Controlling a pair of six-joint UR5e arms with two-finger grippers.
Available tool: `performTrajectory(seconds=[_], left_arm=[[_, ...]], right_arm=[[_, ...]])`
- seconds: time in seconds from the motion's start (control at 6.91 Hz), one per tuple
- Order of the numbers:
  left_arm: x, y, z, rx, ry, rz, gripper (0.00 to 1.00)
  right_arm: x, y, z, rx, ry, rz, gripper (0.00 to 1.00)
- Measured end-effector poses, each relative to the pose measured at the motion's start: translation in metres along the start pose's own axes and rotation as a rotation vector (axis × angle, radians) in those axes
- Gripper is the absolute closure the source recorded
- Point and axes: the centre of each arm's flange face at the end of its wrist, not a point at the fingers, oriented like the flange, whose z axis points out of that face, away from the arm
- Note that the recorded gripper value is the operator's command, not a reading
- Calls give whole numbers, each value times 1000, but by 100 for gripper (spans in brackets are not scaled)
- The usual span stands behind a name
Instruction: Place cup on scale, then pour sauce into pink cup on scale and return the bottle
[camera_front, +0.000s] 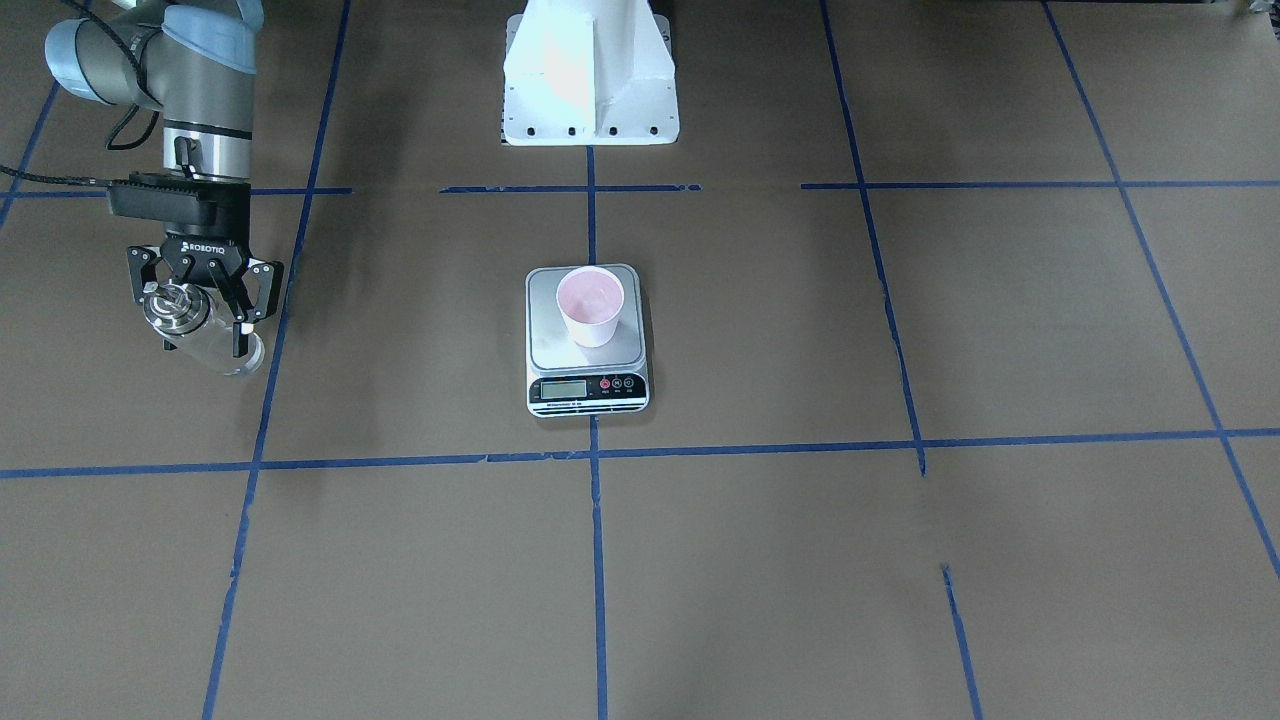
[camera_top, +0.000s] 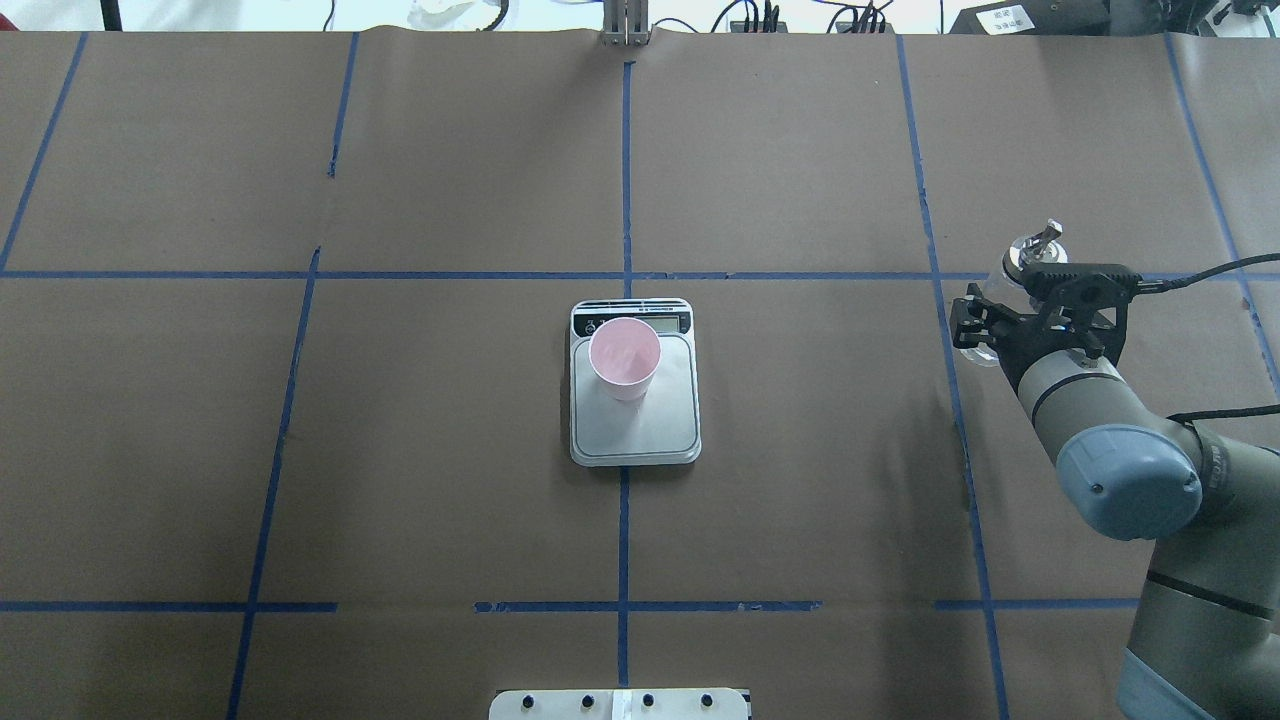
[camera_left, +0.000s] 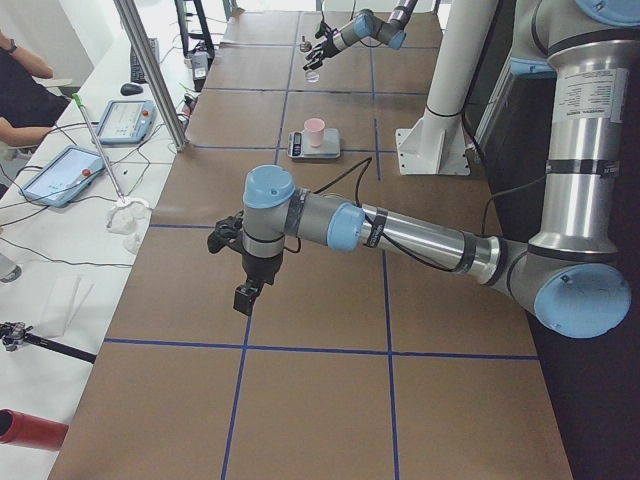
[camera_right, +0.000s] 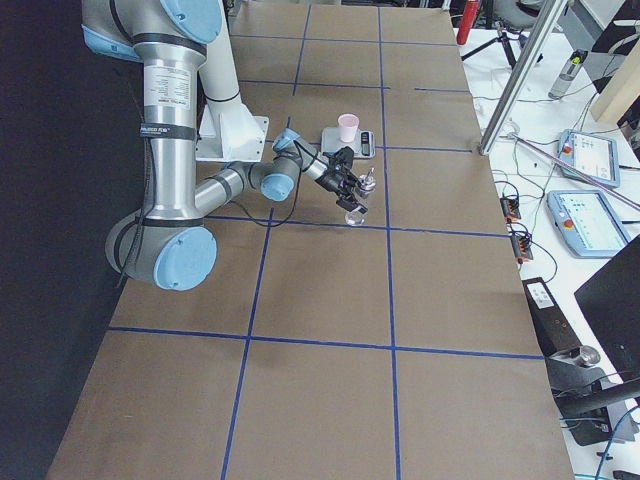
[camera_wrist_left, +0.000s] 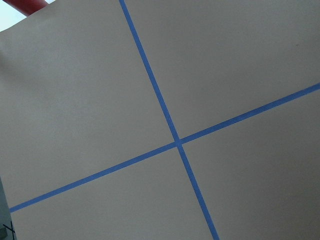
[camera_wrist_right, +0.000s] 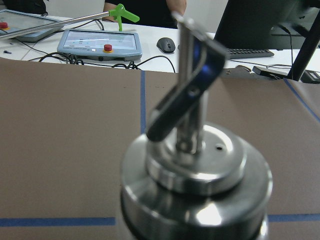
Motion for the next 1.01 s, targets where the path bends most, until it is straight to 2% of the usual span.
performTrajectory(seconds=[0.43, 1.01], left_arm=[[0, 0, -1, 2, -1, 0, 0], [0, 0, 0, 0, -1, 0, 0]], right_arm=[[-11, 8, 1, -10, -21, 77, 100], [-12, 30, 10, -31, -9, 56, 100]])
